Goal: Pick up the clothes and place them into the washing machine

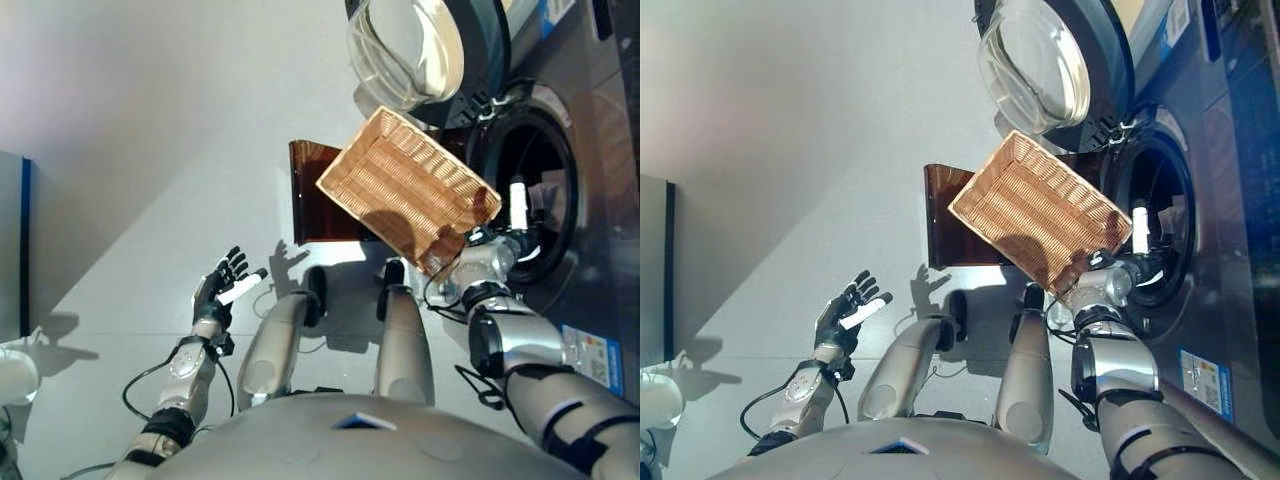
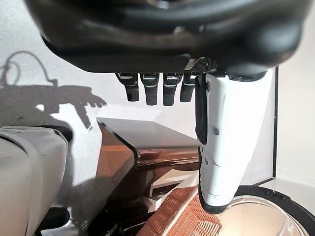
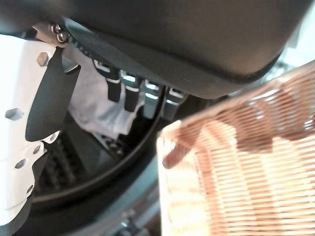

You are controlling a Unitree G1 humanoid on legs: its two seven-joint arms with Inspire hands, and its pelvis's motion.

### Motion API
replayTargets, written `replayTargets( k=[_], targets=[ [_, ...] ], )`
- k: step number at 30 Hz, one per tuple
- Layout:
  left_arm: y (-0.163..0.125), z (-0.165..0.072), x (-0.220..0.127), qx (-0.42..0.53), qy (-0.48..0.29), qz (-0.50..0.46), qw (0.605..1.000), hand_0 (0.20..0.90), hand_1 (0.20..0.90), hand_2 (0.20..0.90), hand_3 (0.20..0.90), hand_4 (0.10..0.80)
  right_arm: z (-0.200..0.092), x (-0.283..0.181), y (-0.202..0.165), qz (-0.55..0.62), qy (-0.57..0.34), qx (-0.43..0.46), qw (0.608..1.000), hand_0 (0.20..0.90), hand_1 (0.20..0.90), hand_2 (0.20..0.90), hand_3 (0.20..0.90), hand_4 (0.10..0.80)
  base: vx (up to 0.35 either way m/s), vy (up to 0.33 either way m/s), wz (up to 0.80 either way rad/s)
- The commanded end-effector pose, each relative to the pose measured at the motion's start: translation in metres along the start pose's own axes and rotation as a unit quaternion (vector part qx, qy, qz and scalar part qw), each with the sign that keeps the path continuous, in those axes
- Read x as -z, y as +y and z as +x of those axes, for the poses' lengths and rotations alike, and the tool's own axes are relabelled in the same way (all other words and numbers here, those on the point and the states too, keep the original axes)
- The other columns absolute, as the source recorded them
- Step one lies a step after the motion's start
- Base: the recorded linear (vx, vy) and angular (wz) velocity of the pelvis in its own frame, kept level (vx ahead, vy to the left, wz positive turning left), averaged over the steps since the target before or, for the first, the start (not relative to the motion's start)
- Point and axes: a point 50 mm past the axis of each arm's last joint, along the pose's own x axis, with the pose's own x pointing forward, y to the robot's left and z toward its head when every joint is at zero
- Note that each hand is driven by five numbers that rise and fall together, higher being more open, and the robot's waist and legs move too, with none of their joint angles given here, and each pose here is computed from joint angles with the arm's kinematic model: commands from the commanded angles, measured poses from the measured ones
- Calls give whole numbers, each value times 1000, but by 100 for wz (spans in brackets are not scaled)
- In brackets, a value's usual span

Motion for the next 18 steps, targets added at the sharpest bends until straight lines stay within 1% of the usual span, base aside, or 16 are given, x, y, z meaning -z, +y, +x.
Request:
replayTargets(
  k=[1,2,3,4,5,7,11,13,14,18],
  targets=[
    [20,-1,-26,-29,-78,20,996,900,900,900,900,800,3,-20,11,-99,-62,-74,990,900,900,900,900,800,59,-44,-5],
    [20,-1,-27,-31,-80,22,996,900,900,900,900,800,3,-18,11,-154,-63,-90,982,900,900,900,900,800,80,-66,-5],
    [19,0,-28,-29,-83,25,996,900,900,900,900,800,1,-16,16,-253,-76,-136,955,900,900,900,900,800,81,-72,-4],
    [20,0,-28,-28,-81,28,996,900,900,900,900,800,-1,-13,21,-313,-81,-173,930,900,900,900,900,800,62,-57,0],
    [20,0,-28,-28,-81,28,996,900,900,900,900,800,-1,-13,21,-313,-82,-173,930,900,900,900,900,800,52,-43,2],
    [22,-1,-27,-25,-78,28,996,900,900,900,900,800,-2,-16,18,-398,-100,-215,886,900,900,900,900,800,115,-62,1],
    [23,-1,-22,-27,-63,32,997,900,900,900,900,800,2,-26,12,-478,-120,-238,837,900,900,900,900,800,121,-31,2],
    [26,0,-19,-36,-53,37,997,900,900,900,900,800,3,-31,11,-499,-130,-248,820,900,900,900,900,800,99,-7,0],
    [26,0,-19,-36,-53,37,997,900,900,900,900,800,3,-31,11,-499,-130,-248,820,900,900,900,900,800,119,-12,-1],
    [31,3,-12,-59,-32,45,997,900,900,900,900,800,5,-32,-4,-546,-137,-237,792,900,900,900,900,800,127,-8,-6]
  ],
)
